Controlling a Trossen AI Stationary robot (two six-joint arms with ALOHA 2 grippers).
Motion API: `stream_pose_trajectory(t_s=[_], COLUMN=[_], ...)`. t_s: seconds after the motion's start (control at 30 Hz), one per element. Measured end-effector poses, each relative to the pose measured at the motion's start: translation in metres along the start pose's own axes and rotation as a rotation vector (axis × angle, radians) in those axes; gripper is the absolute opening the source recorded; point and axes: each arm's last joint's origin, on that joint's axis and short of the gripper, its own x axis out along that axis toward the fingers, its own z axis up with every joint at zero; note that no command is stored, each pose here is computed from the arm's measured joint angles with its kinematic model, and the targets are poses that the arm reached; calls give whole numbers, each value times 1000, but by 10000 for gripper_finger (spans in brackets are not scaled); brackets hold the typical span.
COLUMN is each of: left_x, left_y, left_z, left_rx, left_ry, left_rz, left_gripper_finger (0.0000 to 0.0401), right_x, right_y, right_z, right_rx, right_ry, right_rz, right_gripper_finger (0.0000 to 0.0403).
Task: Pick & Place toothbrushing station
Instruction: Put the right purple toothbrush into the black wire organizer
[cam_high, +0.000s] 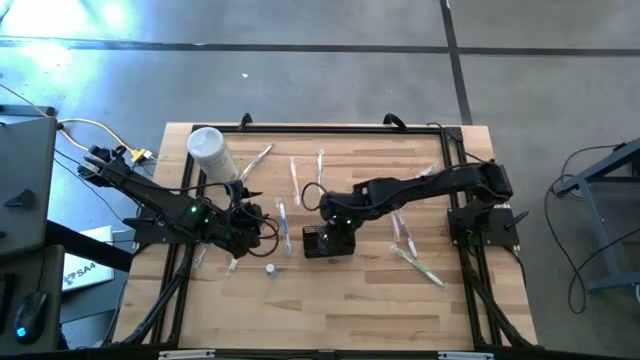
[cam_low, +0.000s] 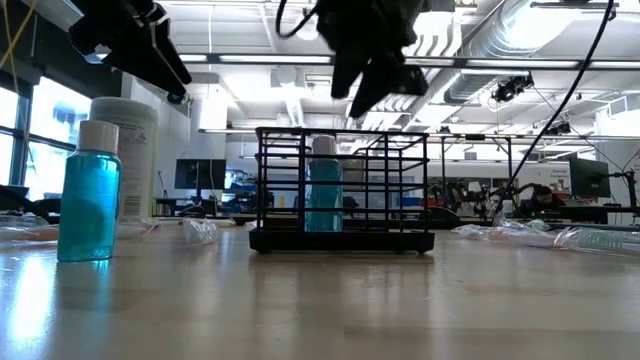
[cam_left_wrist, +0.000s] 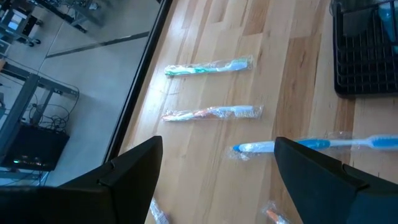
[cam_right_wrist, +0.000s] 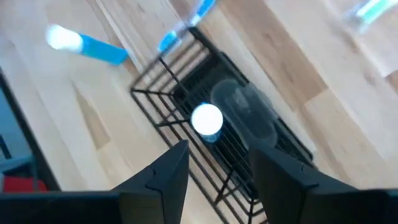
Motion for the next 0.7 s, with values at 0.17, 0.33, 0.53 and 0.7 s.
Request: stream_pose_trajectory(t_s=[0.17,0.33,0.53,0.7], left_x=[0,0,-1,-1], left_y=[0,-1,-3,-4], left_z=[0,-1,-4,-5], left_rx=[0,-4,-31,-83], left_ry=[4,24,76,104], left_rz=[-10,-60,-146,-191], left_gripper_finger=[303,303,303,303], right_x=[-31,-66,-108,-126], right_y=[-2,-3,-4,-6], right_z=[-6,-19,-52,-81], right_rx=[18,21,11,-6], right_ry=[-35,-85,-183,-266], right_rz=[-9,-50,-193,-367], right_gripper_finger=[160,160,160,160])
